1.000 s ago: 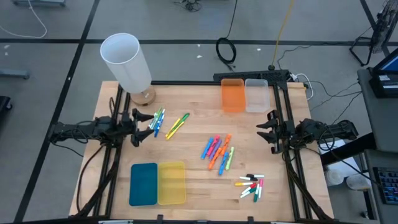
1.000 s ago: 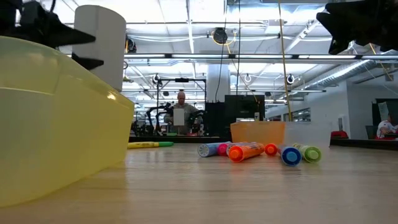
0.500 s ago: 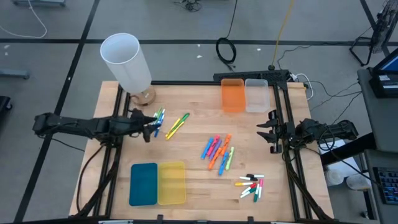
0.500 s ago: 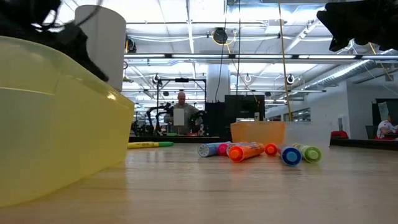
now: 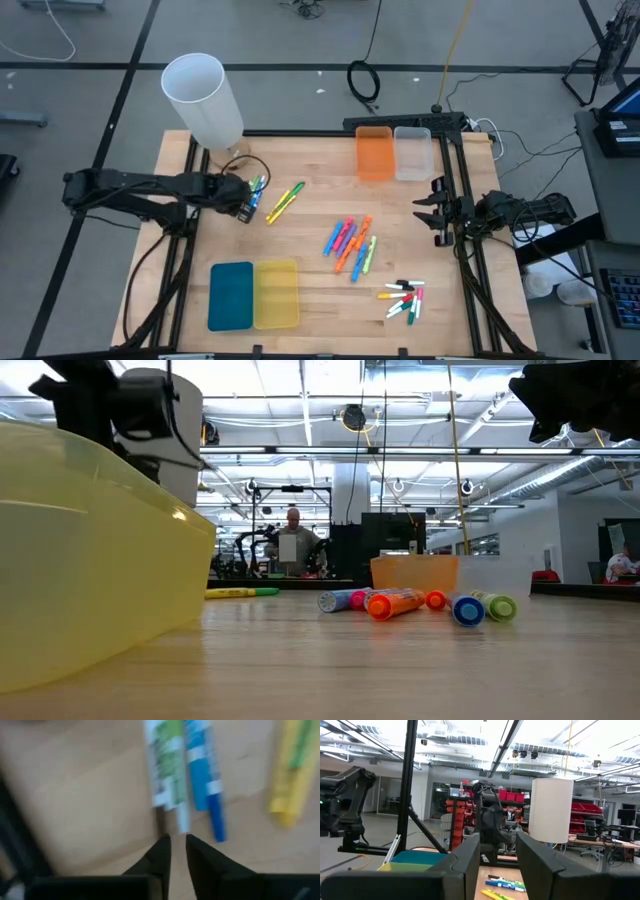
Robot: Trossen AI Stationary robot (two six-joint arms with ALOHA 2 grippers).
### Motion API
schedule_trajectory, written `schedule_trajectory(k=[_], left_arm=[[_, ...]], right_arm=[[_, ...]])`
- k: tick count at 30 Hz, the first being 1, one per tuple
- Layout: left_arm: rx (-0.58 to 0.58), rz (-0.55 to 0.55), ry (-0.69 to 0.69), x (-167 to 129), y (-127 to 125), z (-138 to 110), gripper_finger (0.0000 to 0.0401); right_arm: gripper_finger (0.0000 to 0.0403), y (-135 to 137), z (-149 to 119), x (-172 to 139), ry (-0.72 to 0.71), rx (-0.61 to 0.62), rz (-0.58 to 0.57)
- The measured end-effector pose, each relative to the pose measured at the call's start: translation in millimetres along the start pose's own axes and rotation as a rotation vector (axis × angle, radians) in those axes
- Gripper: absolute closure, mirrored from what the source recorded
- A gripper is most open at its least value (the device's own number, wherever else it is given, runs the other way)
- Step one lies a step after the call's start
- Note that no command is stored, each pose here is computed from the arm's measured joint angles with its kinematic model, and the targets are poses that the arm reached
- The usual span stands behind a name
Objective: Pick & Place Markers
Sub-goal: Put the brown marker pen into the transparent bin
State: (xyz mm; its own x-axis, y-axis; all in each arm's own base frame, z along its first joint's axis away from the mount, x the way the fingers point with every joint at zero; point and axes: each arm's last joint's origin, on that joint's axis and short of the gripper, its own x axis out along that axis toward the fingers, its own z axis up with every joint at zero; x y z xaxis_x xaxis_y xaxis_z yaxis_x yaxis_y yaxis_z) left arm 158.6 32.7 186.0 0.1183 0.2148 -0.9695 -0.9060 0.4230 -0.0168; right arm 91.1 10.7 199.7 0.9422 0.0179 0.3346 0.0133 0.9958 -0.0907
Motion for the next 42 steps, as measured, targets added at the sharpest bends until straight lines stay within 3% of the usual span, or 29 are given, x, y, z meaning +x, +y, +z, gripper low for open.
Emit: schedule_trajectory(k=[7, 12, 16, 21, 30, 42], left_arm=[[-0.040, 0.052, 0.126, 20.6, 4.0, 14.5, 0.0227], [-0.001, 0.098, 0.173, 32.4, 7.4, 21.2, 0.0194], [-0.012, 0.125, 0.164, 40.9, 9.3, 28.4, 0.0199], [0.004, 0.082, 0.130, 50.0, 5.1, 37.7, 0.0220], [0.053, 0.082, 0.183, 67.3, -1.4, 40.5, 0.0261], [0.059, 0.027, 0.147, 53.1, 1.0, 37.6, 0.0294]], right_arm=[[0.0287, 0.1, 0.0, 0.0, 0.000, 0.027, 0.001], [0.0287, 0.0, 0.1, 0.0, -0.001, 0.030, 0.001], [0.0287, 0.1, 0.0, 0.0, 0.000, 0.030, 0.001], [0.0287, 0.1, 0.0, 0.0, 0.000, 0.030, 0.002], [0.0287, 0.3, -0.9, 0.0, 0.009, 0.030, 0.004], [0.0287, 0.3, -0.8, 0.0, 0.009, 0.030, 0.004]])
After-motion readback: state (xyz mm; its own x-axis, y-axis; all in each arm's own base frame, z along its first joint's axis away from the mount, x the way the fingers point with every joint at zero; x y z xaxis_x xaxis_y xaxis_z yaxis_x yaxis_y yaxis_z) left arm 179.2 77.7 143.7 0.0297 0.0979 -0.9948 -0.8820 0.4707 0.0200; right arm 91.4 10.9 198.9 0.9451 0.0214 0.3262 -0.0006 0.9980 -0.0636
